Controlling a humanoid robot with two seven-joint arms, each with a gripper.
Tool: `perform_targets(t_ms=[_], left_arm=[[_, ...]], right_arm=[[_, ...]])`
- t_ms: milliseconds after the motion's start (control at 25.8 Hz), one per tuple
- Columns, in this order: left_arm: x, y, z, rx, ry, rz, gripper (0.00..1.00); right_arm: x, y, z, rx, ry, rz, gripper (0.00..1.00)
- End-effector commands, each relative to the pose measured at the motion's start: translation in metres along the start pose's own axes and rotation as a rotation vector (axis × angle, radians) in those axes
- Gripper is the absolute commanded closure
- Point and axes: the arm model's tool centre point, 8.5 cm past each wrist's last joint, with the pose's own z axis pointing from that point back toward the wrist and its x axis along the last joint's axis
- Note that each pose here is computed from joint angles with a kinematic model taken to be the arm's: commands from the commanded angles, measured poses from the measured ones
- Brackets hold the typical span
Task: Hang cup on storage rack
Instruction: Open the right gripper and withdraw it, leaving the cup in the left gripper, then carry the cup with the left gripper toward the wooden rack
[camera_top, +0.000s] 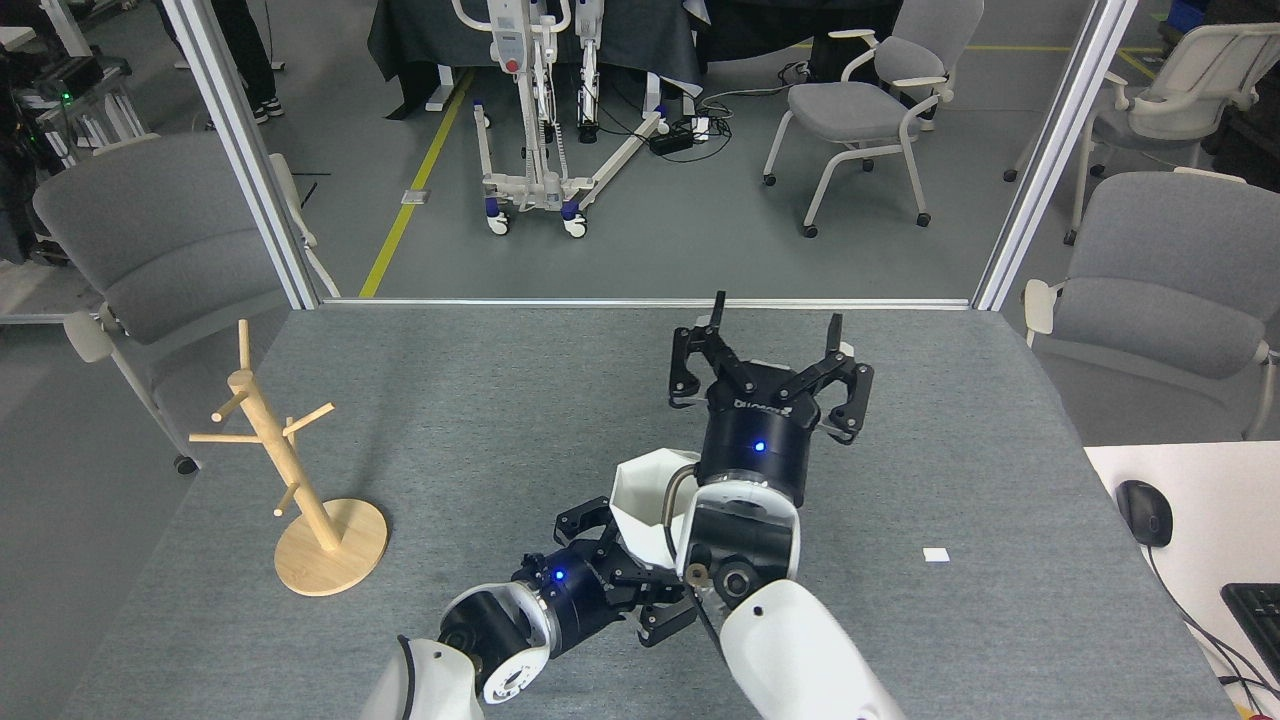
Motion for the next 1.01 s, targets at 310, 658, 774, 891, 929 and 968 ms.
perform_targets(t_ms=[310, 658, 774, 891, 929, 968], left_arm=[[-0.009, -0.051, 0.14, 0.069, 0.151, -0.055, 1.0], [-0.085, -0.069, 0.276, 0.126, 0.498, -0.08, 1.0], [-0.108, -0.066, 0.313, 0.126, 0.631, -0.095, 1.0], [-0.128, -0.067, 0.335, 0.124, 0.742, -0.089, 1.0], [-0.138, -0.066, 0.338, 0.129, 0.78, -0.087, 1.0], [-0.148, -0.065, 0.339, 0.135, 0.815, -0.081, 1.0]], right_arm=[[-0.216, 0.085, -0.045, 0.076, -0.213, -0.037, 0.01], [-0.255, 0.14, 0.021, 0.177, -0.205, 0.029, 0.01], [-0.255, 0.143, 0.026, 0.188, -0.212, 0.033, 0.0], [-0.258, 0.154, 0.042, 0.226, -0.211, 0.036, 0.0], [-0.261, 0.156, 0.048, 0.237, -0.211, 0.044, 0.0], [-0.262, 0.155, 0.05, 0.234, -0.213, 0.049, 0.0]])
